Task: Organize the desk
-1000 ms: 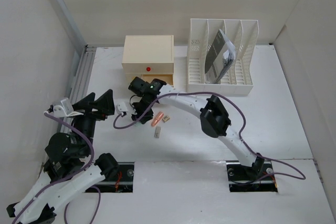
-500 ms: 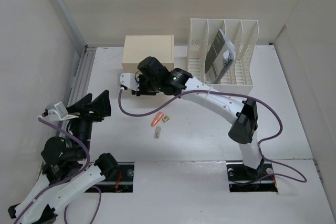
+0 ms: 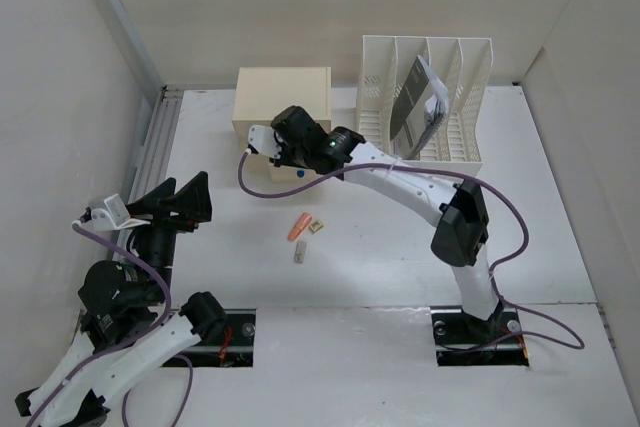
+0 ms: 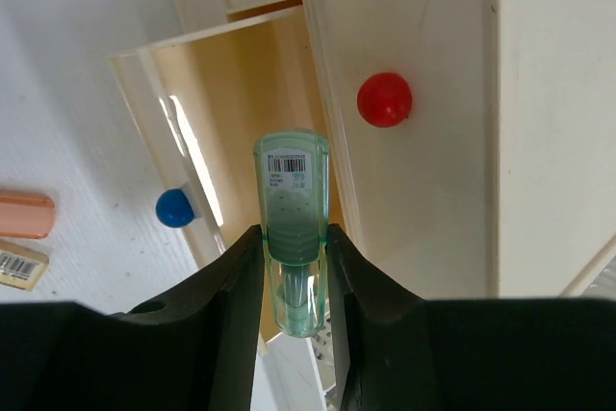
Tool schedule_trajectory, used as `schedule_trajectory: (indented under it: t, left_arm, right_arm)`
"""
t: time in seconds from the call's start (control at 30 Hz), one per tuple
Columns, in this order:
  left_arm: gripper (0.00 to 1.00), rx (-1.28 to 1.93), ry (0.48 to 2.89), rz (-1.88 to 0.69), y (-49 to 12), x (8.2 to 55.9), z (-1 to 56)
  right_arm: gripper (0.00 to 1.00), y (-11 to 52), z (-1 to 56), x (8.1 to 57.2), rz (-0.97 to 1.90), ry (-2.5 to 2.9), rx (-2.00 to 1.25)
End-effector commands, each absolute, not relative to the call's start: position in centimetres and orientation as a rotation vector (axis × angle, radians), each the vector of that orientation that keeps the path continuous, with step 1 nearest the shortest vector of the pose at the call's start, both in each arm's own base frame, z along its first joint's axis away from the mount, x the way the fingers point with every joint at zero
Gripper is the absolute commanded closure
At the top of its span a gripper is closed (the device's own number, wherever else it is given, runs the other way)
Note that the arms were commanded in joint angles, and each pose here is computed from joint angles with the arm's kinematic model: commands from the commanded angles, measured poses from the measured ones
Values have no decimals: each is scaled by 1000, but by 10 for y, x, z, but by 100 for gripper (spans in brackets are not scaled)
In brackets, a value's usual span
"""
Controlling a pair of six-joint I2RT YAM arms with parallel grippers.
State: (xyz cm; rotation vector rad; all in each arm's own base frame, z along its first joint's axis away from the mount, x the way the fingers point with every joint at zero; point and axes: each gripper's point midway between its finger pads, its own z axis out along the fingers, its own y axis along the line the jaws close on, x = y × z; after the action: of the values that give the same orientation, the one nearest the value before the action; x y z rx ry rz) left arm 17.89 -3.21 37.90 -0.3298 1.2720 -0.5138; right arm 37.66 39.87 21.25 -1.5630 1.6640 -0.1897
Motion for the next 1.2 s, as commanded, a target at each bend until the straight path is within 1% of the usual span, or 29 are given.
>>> schedule_trajectory:
  t: [0.0,0.13,0.2,0.33,0.43,0.47,0.5,0.53,0.57,0.6,0.63,0.67,0.73,0.77,0.8,0.83,0.9,0.93,1.0,1.03,1.17]
  left_arm:
    - [21,-324,1243,-532,-34,178,386]
    - [21,-324,1243,-532,-34,178,386]
    - [21,-324,1243,-532,-34,178,386]
    - [21,-318,1244,-524,-34,178,386]
    - [21,-318,1244,-524,-34,178,386]
    - [21,-318,1244,-524,-34,178,386]
    - [21,-318,1244,-524,-34,178,386]
    - [21,-318,1244,-524,-34,178,386]
    - [21,-318,1244,-524,-34,178,386]
    - [21,-318,1244,-524,-34,178,386]
    - [21,-318,1244,-524,-34,178,386]
    - [21,-318,1244,-524,-34,178,386]
    - [21,-318,1244,-524,-34,178,386]
    - [21,-318,1244,-524,-34,178,386]
    - [21,-318,1244,-524,-34,178,386]
    - [21,-318,1244,-524,-34,178,386]
    - [21,-318,1244,-524,-34,178,386]
    - [21,-318,1244,-524,-34,178,386]
    - [21,-318,1244,-524,-34,178,386]
    - [21,-310,1244,-530,-35,178,386]
    - [21,-310,1244,-530,-35,178,386]
  right_arm:
    - [88,400,224,390,-213,1666,-1481]
    - [52,397,215,390,-202,1686,-1508]
    - [47,396,213,389,-196,1689,-1496]
    - [46,393,243,389,-183,1636,-1414]
    - [46,391,254,386,-166,1600,-1396]
    - [46,391,269,379,-127,1563,-1394]
    - [49,398,271,369,-48,1527,-1416]
    - [51,399,262,359,-3,1499,-1467]
    - [51,401,276,346,51,1410,-1527]
    - [54,416,272,320,207,1320,-1630]
    - [55,419,265,305,277,1269,-1704]
    - [55,415,241,286,324,1206,-1861]
    - [57,417,221,252,493,1108,-2002]
    - [58,412,206,245,525,1123,-2054]
    - [58,413,185,243,544,1124,-2113]
    - [60,412,172,240,568,1148,-2139]
    - [60,412,155,241,570,1150,-2192]
    - [60,412,137,241,579,1166,-2230]
    - [58,416,128,247,561,1159,-2251]
    - [58,416,113,249,562,1190,-2276]
    - [57,422,94,260,527,1186,-2310]
